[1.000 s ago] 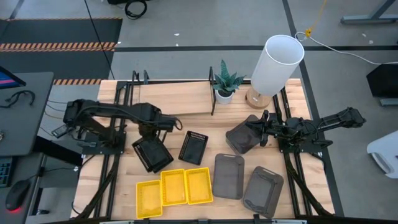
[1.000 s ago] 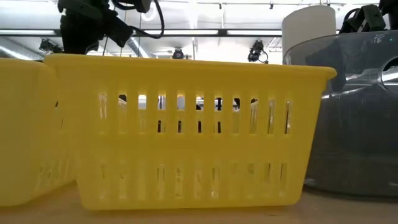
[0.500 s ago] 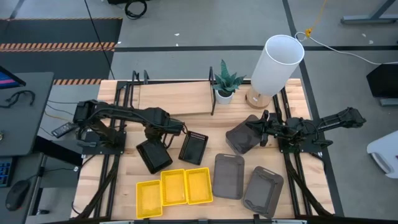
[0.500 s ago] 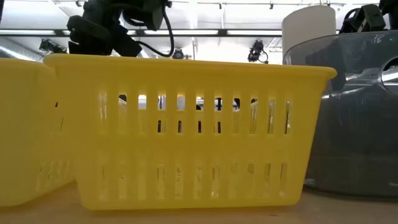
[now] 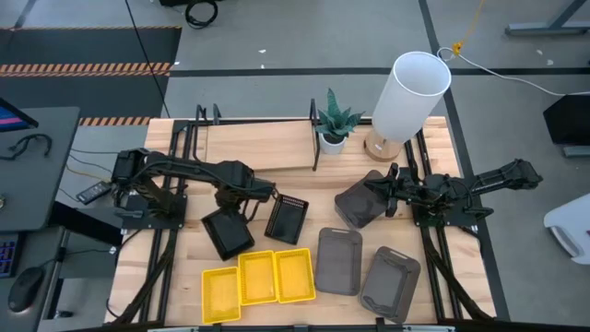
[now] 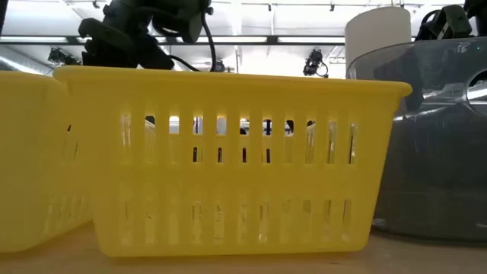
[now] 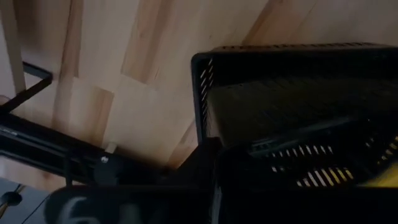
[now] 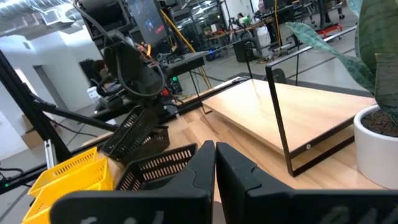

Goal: Stack baskets on shelf by color
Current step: Stack the left black bin on the middle black bin, then stack the right black bin on the black bin

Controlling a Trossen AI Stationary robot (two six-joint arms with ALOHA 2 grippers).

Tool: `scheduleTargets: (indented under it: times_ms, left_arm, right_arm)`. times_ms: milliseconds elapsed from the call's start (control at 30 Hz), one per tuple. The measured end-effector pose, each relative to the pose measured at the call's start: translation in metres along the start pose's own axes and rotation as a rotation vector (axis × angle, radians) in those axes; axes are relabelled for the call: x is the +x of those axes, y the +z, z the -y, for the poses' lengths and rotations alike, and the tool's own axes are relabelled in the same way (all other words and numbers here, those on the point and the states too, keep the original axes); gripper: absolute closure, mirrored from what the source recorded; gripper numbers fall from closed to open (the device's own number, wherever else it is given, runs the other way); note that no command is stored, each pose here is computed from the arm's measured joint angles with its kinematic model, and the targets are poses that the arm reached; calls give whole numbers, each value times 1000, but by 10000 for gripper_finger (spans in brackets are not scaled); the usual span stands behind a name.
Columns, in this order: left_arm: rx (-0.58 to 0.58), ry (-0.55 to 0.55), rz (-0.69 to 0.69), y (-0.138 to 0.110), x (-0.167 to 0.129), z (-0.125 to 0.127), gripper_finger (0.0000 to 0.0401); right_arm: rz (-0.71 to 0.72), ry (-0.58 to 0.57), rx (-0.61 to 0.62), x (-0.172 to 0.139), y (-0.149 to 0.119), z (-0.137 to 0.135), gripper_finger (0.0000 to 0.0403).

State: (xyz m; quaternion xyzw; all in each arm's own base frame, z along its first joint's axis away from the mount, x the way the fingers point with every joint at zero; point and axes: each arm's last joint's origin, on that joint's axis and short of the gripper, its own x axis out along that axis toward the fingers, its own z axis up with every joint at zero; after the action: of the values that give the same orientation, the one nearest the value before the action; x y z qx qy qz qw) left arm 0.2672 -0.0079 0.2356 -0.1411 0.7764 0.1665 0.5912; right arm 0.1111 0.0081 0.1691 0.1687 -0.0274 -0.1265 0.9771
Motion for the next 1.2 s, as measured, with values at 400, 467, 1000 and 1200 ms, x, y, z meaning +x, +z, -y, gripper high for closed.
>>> scheduleTargets:
  times_ms: [400, 467, 1000, 1200]
  left_arm:
    - [-2, 11, -25, -2, 0, -3, 262]
    - [17, 4, 6, 2, 0, -3, 254]
    - [329, 105, 644, 49, -16, 22, 281]
    - [477, 122, 835, 63, -14, 29, 284]
  right_arm:
    - [0, 0, 0, 0, 0, 0, 384]
    - [0, 0, 0, 0, 0, 0, 384]
    - [0, 0, 0, 0, 0, 0, 384]
    - [0, 0, 0, 0, 0, 0, 384]
